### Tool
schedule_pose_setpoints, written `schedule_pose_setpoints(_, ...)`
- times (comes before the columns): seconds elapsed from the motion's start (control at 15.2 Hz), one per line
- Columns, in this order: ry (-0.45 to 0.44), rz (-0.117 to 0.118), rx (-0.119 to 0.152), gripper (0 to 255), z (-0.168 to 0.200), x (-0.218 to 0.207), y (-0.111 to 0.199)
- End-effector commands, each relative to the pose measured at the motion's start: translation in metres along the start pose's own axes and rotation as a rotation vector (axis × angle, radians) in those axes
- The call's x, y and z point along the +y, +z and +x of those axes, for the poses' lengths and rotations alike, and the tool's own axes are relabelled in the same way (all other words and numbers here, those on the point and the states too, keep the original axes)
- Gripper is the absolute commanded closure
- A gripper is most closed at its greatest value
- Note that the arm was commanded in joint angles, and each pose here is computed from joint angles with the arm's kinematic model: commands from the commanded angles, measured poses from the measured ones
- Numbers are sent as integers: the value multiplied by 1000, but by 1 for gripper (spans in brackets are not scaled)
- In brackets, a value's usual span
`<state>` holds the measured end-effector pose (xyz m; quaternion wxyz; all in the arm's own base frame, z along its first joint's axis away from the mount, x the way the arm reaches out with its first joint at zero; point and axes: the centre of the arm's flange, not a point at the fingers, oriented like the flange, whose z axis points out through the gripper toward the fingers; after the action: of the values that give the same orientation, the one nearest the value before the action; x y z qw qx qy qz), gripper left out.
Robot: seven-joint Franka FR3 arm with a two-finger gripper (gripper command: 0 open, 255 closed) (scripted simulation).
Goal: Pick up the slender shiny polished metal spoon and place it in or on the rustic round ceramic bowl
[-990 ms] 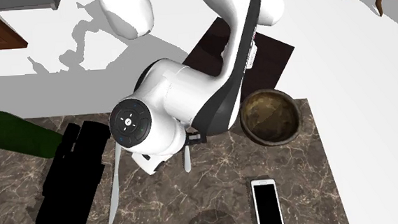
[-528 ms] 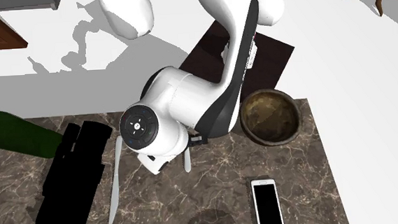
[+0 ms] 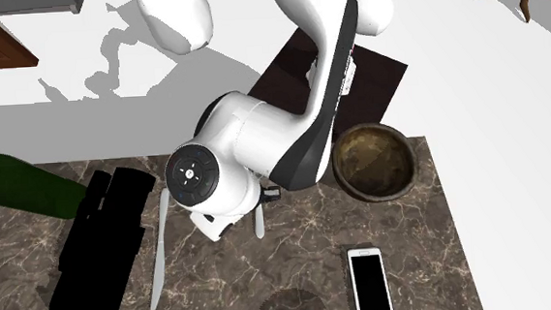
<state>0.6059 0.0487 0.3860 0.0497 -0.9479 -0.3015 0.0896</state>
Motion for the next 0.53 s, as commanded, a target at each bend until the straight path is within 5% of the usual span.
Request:
schedule_pose_setpoints(0.0, -1, 2, -2, 255, 1, -1, 1)
schedule_pose_setpoints(0.46, -1, 2, -2, 255, 0, -2, -4)
